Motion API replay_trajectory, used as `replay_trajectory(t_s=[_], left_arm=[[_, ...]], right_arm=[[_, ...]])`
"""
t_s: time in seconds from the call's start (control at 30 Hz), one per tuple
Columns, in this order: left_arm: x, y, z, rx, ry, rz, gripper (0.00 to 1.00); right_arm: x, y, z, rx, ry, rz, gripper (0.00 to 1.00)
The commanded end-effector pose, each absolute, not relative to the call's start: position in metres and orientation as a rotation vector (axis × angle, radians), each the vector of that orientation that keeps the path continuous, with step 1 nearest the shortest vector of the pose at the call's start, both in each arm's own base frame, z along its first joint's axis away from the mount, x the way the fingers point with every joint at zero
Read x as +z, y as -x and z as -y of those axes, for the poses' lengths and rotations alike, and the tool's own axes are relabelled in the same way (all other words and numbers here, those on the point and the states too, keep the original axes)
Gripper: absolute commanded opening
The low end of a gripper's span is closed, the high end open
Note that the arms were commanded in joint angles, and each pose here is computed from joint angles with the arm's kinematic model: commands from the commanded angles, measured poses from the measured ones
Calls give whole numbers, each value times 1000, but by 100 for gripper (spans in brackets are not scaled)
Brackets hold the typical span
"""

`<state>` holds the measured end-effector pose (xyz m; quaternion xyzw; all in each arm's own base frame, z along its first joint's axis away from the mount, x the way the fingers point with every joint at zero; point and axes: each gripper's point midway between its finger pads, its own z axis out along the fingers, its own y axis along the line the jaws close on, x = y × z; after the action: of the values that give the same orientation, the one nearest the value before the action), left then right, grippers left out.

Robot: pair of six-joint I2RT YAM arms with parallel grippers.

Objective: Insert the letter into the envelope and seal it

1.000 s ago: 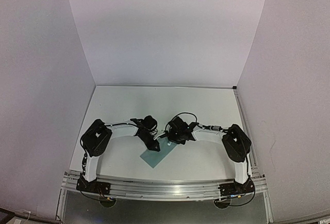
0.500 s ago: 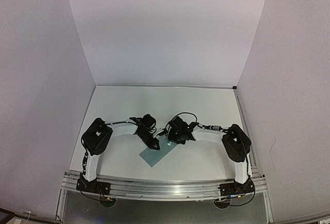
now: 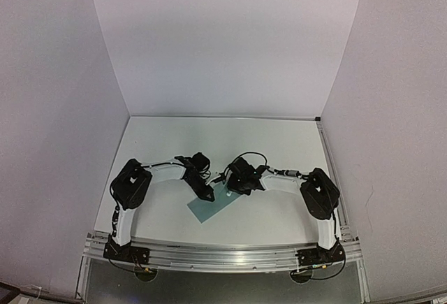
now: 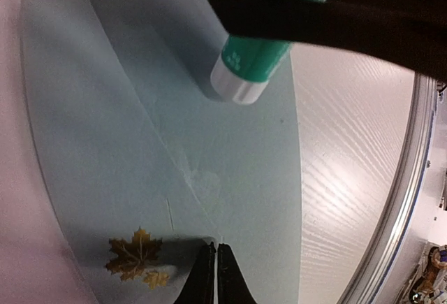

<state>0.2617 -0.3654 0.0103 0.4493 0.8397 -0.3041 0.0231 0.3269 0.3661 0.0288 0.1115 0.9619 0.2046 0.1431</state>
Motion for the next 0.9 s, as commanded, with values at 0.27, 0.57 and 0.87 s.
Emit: replay_trajectory(t_s=[0.27,0.57,0.87], left_arm=[[-12,-238,299,-702,-1451,-2747,5],[-17,-269,331,-723,-1372,-2713,5],[-14,-293,370,-806,-1298,-2663,5]], right_arm=[[-20,-307,-346,409,-313,-2903,0],[-20,-310,-353,433,-292,-2911,0],[-26,-307,-358,450,-283,-2937,0]])
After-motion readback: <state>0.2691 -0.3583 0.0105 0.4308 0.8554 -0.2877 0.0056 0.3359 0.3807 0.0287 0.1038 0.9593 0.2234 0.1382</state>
